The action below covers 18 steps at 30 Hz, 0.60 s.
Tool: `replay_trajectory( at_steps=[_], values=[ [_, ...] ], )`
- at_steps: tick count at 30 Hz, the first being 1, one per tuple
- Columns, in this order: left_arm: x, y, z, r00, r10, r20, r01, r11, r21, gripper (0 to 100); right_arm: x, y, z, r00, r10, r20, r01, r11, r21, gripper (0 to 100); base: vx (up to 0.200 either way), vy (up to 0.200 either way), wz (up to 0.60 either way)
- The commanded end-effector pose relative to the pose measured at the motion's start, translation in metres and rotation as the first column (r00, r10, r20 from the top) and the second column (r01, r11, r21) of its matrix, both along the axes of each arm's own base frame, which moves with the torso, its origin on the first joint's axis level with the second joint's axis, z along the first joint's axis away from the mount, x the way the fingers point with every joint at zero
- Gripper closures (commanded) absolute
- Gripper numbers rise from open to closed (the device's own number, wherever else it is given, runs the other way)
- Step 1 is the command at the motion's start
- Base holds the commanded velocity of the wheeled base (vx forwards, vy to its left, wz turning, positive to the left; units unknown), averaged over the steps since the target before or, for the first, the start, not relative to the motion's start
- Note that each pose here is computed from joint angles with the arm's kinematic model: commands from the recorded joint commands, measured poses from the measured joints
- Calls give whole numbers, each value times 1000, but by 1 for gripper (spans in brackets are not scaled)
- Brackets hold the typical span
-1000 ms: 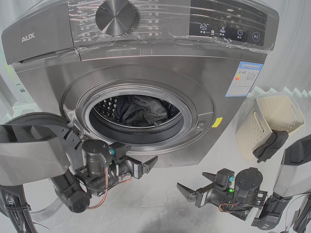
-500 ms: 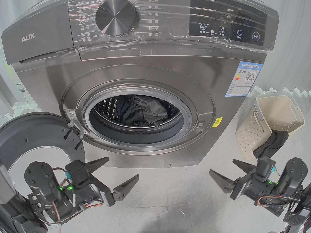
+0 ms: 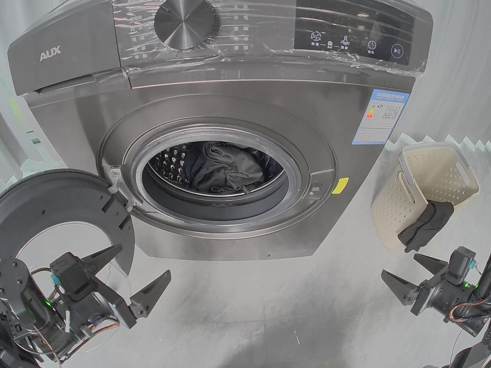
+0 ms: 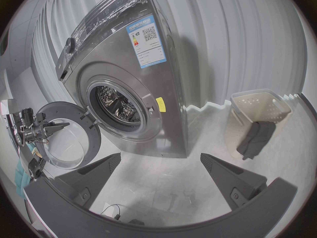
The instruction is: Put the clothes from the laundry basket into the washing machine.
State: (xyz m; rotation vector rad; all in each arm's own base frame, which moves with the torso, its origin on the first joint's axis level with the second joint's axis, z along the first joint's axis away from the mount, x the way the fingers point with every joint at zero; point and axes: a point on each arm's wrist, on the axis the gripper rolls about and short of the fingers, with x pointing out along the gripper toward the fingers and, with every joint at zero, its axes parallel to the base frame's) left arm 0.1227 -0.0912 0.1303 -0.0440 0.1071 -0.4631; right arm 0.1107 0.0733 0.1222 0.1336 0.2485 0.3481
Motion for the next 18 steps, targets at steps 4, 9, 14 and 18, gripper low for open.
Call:
replay_trajectory(
  at_steps=[4, 9, 14, 18],
  values=[
    [-48, 52, 6, 990, 141, 21, -141, 990, 20, 0, -45, -44, 6, 990, -122, 69, 120, 992, 32, 0, -100, 0, 0],
    [-80, 73, 5, 981, 172, 85, -170, 985, -31, 0, -63, -59, 3, 975, -186, 117, 190, 982, -16, 0, 0, 0, 0],
    [-108, 89, -16, 970, 235, 67, -235, 972, -17, 0, -88, -71, -6, 955, -240, 174, 249, 968, -36, 0, 0, -120, 0],
    [-120, 93, -23, 966, 238, 97, -235, 971, -39, 0, -105, -74, -12, 939, -242, 244, 259, 965, -41, 0, 0, -200, 0]
  ],
)
